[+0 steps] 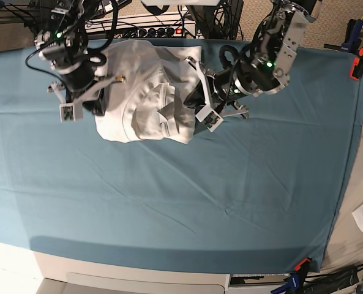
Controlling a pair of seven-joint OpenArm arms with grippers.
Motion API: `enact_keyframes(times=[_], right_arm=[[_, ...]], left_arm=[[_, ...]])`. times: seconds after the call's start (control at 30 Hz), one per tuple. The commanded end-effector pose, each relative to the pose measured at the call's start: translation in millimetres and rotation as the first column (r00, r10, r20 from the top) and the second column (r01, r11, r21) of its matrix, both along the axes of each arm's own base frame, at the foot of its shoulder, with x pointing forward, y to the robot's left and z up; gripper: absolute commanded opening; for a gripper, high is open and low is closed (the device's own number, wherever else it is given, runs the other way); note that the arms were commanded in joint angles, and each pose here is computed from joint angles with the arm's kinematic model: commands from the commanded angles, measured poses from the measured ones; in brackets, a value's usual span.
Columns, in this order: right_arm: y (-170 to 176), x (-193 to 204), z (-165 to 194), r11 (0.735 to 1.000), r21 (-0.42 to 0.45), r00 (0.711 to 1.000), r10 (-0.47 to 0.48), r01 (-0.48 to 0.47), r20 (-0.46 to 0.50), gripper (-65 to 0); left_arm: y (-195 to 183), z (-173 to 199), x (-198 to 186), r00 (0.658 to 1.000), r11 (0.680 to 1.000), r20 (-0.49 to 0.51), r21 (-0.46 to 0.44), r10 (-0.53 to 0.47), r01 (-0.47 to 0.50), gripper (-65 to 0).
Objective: Fold the T-shirt properly
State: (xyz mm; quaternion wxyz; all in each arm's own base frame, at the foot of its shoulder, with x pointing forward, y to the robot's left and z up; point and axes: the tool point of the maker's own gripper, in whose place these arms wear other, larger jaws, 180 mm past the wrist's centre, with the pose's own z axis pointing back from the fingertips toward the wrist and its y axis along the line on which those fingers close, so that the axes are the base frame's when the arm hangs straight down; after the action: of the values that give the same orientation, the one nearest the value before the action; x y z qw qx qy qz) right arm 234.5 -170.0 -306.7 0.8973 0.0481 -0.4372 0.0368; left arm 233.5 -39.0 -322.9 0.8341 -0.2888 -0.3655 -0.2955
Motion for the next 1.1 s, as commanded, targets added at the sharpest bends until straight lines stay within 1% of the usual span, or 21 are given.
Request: enact_keyframes(times=[0.0, 0.13, 0.23, 0.3, 0.37, 0.43, 0.57, 0.67, 0.87, 0.93, 1.07], right_arm=[[3, 0, 8, 1.0, 0.009, 0.999, 0.009, -0.009, 0.032, -65.0], [4, -17, -4, 1.0, 0.01, 1.0, 0.014, -0.014, -0.016, -65.0], [6, -24, -7, 0.999, 0.016, 0.999, 0.03, -0.029, -0.027, -65.0], [8, -25, -8, 0.999, 0.02, 0.999, 0.039, -0.039, -0.028, -65.0], [8, -24, -7, 0.999, 0.021, 0.999, 0.038, -0.038, -0.02, -65.0], [8, -23, -5, 0.999, 0.022, 0.999, 0.039, -0.038, -0.011, -65.0], [8, -24, -7, 0.999, 0.024, 0.999, 0.037, -0.037, -0.016, -65.0], [8, -23, -10, 0.999, 0.031, 0.999, 0.034, -0.034, -0.016, -65.0], [8, -25, -23, 0.998, 0.058, 0.999, 0.021, -0.019, -0.036, -65.0], [7, -25, -27, 0.998, 0.065, 0.999, 0.018, -0.015, -0.045, -65.0], [7, -27, -36, 0.997, 0.078, 0.998, 0.014, -0.008, -0.066, -65.0]], left_arm=[[-5, 18, 5, 0.999, 0.998, 0.04, -0.07, -0.005, 0.008, -65.0], [-12, 36, 8, 0.999, 0.983, 0.049, -0.182, -0.003, 0.012, -65.0], [-18, 47, 13, 0.998, 0.972, 0.063, -0.233, 0.009, 0.006, -65.0], [-27, 57, 11, 0.996, 0.961, 0.085, -0.273, -0.016, 0.039, -65.0], [-37, 68, 9, 0.995, 0.943, 0.091, -0.328, -0.035, 0.064, -65.0], [-45, 77, 9, 0.993, 0.929, 0.107, -0.361, -0.042, 0.078, -65.0], [-57, 89, 11, 0.993, 0.909, 0.113, -0.411, -0.031, 0.075, -65.0], [-67, 83, 7, 0.994, 0.905, 0.101, -0.417, -0.051, 0.089, -65.0], [-84, 56, 1, 0.992, 0.927, 0.093, -0.358, -0.08, 0.108, -65.0], [-86, 53, 3, 0.992, 0.93, 0.088, -0.35, -0.085, 0.111, -65.0], [-89, 58, 13, 0.989, 0.939, 0.129, -0.324, -0.077, 0.116, -65.0]])
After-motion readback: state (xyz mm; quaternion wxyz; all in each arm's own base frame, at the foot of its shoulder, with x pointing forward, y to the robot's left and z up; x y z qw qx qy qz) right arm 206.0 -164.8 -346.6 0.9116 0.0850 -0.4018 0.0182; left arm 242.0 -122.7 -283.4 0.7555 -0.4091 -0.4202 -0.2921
